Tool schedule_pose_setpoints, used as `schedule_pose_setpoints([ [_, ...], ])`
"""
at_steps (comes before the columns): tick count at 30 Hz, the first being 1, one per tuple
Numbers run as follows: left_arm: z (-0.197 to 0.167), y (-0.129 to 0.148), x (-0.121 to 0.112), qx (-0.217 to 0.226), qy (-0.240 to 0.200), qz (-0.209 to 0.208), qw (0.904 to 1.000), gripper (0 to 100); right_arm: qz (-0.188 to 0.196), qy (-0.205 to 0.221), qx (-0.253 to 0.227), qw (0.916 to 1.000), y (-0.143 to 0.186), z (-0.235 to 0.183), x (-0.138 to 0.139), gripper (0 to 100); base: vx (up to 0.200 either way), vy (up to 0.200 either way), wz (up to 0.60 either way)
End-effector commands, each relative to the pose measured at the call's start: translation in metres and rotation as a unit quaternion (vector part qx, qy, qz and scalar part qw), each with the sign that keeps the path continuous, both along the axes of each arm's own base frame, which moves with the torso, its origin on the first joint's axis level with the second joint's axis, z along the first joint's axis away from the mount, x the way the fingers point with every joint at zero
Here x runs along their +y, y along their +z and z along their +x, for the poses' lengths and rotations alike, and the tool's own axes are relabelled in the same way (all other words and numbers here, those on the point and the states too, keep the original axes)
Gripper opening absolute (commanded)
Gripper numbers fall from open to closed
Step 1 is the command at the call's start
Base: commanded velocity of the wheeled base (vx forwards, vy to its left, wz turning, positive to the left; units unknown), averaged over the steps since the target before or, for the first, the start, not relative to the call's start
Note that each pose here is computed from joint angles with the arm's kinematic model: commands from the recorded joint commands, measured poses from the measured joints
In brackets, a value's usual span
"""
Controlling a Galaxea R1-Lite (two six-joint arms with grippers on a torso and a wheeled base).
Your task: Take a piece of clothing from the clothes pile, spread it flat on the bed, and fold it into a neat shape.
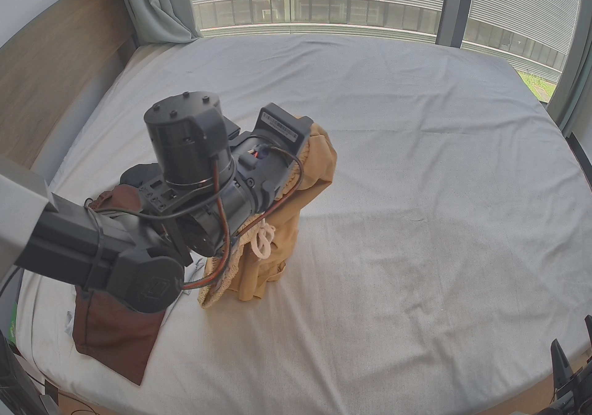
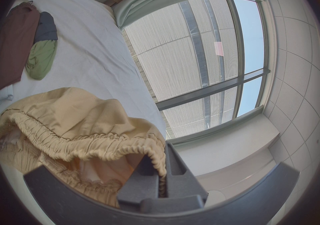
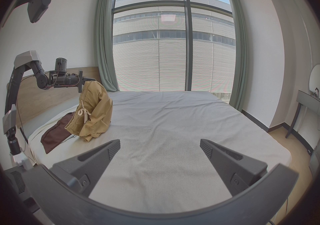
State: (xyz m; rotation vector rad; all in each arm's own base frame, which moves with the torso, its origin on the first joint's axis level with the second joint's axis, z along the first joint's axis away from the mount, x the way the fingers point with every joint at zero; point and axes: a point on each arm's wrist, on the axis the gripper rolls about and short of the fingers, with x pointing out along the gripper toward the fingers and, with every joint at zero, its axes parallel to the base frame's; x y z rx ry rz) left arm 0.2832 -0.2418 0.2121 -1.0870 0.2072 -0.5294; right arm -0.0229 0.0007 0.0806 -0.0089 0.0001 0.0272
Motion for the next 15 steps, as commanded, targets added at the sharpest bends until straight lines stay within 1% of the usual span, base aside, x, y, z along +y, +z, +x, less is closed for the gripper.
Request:
schedule_pose_setpoints([
  [1, -0.003, -0.003, -0.014, 0.004, -0.017, 0.003, 0.9998, 0, 0.0, 0.0, 0.0, 1.0, -0.005, 0.0, 0.0, 100, 0.0, 0.0, 0.0],
  [9, -0.008, -0.021, -0.048, 0.02, -0.052, 0.018, 0.9983, 0, 0.0, 0.0, 0.0, 1.0, -0.005, 0.0, 0.0, 100, 0.0, 0.0, 0.0],
  [13, -0.01, -0.024, -0.062, 0.022, -0.068, 0.02, 0.9972, 0, 0.0, 0.0, 0.0, 1.0, -0.005, 0.0, 0.0, 100, 0.0, 0.0, 0.0],
  [15, -0.011, -0.025, -0.074, 0.025, -0.08, 0.024, 0.9962, 0, 0.0, 0.0, 0.0, 1.0, -0.005, 0.0, 0.0, 100, 0.0, 0.0, 0.0],
])
